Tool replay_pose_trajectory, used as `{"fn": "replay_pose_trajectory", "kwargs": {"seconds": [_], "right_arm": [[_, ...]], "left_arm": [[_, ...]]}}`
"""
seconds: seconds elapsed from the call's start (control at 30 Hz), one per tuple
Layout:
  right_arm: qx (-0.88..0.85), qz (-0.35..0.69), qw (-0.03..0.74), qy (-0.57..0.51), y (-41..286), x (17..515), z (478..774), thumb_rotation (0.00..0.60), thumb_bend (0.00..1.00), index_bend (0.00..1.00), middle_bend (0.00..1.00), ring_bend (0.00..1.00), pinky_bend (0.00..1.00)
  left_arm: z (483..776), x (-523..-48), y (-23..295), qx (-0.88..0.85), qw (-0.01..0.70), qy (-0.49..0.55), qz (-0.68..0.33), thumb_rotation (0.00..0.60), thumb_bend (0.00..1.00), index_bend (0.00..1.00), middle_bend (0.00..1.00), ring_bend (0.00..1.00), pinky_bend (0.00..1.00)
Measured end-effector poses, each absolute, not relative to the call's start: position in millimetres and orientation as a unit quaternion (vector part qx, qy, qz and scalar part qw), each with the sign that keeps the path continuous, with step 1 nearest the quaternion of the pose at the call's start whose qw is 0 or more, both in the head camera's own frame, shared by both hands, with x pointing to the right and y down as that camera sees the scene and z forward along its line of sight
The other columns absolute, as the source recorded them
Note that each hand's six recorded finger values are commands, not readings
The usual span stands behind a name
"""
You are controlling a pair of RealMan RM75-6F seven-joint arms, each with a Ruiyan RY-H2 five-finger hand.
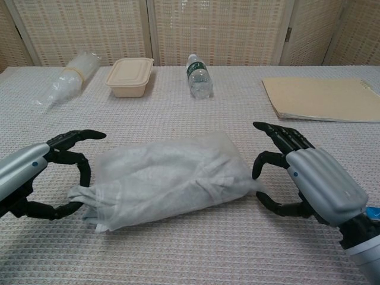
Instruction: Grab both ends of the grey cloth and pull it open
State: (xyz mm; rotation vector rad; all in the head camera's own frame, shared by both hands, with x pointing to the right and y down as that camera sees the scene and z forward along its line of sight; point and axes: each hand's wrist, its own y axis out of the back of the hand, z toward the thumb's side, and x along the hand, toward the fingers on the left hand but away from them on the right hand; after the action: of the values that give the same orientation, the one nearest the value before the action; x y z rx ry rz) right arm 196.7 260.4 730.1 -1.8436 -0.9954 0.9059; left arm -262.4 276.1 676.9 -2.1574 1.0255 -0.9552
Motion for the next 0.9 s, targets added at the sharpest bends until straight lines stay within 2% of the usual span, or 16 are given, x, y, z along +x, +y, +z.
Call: {"fn": "replay_pose_trajectory", "kwargs": {"seconds": [0.23,0.57,0.9], "right_arm": [[-0.735,0.361,0.416,-0.397,257,198,732,0.600,0.38,0.58,0.08,0.00,0.00],[-0.736,0.365,0.415,-0.392,252,200,736,0.600,0.56,0.62,0.10,0.00,0.00],[-0.725,0.365,0.431,-0.395,246,216,727,0.600,0.61,0.66,0.11,0.00,0.00]], "left_arm": [[678,-265,275,-0.803,0.281,0.384,-0.358,0.600,0.57,0.72,0.14,0.00,0.00],[676,-267,273,-0.802,0.284,0.386,-0.355,0.600,0.58,0.72,0.14,0.00,0.00],[674,-284,264,-0.789,0.296,0.396,-0.366,0.600,0.59,0.71,0.14,0.00,0.00]]}}
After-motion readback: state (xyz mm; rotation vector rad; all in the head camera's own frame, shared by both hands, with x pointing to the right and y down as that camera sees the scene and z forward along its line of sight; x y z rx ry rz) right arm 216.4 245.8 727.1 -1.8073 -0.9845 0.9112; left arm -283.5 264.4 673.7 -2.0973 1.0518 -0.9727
